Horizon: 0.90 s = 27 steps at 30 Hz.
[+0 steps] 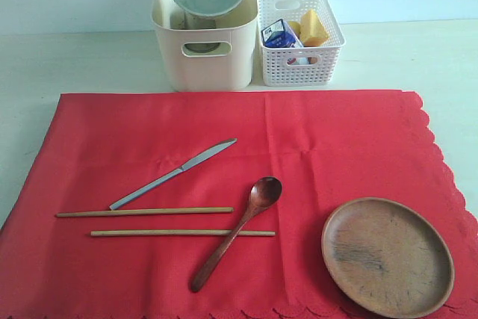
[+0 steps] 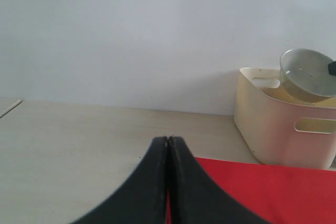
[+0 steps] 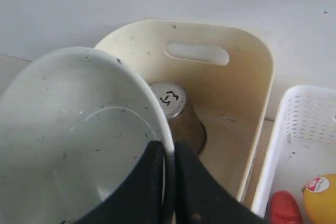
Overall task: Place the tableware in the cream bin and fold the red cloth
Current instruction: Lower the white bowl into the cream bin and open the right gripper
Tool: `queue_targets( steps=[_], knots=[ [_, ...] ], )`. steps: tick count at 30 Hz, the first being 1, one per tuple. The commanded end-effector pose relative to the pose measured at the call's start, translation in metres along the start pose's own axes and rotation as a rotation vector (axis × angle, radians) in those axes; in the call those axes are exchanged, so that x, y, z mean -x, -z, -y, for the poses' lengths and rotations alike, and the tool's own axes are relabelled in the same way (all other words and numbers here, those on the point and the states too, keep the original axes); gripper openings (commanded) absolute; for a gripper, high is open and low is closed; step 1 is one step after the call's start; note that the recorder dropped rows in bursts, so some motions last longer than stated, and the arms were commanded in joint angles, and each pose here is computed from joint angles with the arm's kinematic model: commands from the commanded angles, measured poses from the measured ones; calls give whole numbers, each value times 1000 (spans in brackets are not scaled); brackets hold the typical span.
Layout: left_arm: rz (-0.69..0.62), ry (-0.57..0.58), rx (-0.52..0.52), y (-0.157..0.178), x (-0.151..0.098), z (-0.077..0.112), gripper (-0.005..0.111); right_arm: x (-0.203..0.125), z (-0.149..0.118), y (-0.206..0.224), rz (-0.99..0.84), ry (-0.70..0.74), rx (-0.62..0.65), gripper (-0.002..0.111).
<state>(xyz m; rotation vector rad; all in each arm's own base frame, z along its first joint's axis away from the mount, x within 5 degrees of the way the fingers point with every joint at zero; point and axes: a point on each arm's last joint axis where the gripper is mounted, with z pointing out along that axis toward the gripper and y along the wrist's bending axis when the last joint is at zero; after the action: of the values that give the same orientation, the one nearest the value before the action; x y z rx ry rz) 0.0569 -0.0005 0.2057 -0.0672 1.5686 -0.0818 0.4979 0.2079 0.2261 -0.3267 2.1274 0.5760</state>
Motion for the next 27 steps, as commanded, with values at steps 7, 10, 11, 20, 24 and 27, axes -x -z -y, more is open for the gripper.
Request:
queue_targets(
  steps=[7, 10, 11, 20, 24, 27],
  knots=[
    [6, 5, -1, 0, 0, 0, 3, 4, 0, 2, 25, 2, -7, 8],
    [6, 5, -1, 0, 0, 0, 3, 4, 0, 2, 25, 2, -7, 18],
    [6, 5, -1, 0, 0, 0, 3, 4, 0, 2, 25, 2, -7, 23],
    [6, 5, -1, 0, 0, 0, 3, 4, 0, 2, 29, 2, -9, 58],
    [6, 5, -1, 0, 0, 0, 3, 3, 0, 3, 9, 1, 1, 65],
    [6, 5, -1, 0, 0, 0, 3, 6, -3, 9, -15, 18, 16, 64]
  ],
)
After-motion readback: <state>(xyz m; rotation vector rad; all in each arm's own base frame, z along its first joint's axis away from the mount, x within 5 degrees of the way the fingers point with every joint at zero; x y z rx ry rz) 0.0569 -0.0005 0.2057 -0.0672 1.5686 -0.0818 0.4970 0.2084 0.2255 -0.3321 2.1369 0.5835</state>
